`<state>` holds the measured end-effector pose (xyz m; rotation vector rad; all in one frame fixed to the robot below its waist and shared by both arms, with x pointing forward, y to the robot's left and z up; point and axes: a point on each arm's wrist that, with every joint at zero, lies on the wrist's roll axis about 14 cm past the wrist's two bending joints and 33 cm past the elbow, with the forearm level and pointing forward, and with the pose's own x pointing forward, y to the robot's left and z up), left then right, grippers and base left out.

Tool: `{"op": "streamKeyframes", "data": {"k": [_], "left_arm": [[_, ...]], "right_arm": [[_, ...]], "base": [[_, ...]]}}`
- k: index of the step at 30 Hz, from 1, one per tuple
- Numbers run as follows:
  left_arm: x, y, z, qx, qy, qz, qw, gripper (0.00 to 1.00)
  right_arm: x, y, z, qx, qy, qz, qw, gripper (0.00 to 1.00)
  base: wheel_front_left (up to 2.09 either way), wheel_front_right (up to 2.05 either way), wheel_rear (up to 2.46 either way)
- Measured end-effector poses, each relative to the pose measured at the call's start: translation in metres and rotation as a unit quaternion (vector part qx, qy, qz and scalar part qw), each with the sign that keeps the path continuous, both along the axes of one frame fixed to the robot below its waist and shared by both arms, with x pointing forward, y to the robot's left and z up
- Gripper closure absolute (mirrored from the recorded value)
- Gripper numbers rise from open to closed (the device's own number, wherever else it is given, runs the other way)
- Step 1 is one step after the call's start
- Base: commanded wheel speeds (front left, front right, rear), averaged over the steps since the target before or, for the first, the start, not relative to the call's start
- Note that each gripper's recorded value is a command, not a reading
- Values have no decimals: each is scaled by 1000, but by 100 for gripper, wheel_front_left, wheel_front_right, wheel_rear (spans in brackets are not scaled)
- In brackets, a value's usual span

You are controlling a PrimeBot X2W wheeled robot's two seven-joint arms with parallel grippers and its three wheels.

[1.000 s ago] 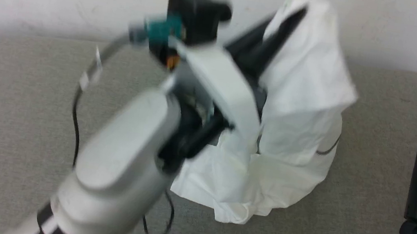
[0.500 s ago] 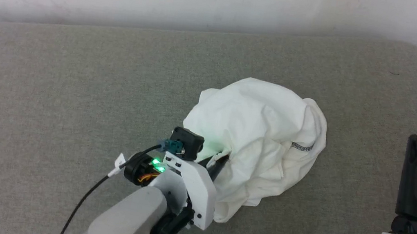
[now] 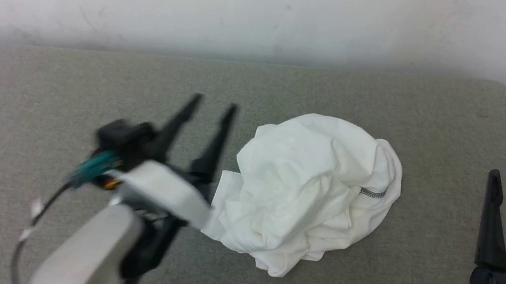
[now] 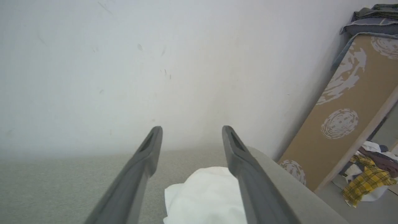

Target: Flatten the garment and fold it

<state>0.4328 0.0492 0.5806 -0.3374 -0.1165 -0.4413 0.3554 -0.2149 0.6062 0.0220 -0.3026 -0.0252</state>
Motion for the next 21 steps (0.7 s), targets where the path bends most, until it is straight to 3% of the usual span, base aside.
{"op": "streamKeyframes", "data": {"k": [4, 10, 16, 21], "left_arm": [[-19, 59, 20, 10, -55, 92, 994, 0], [-66, 112, 25, 37, -82, 181, 979, 0], [-103, 133, -19, 86, -25, 224, 970, 0], [-113, 133, -30, 69, -7, 239, 969, 0]], "right_arm": [[-4, 2, -5, 9, 6, 5, 1000, 0], [-11, 3, -19, 20, 26, 8, 999, 0], [-15, 1, -42, 29, 62, 6, 998, 0], [-16, 0, -57, 35, 87, 6, 996, 0]], "base": [[0, 0, 0], [0, 0, 0], [0, 0, 0], [0, 0, 0]]}}
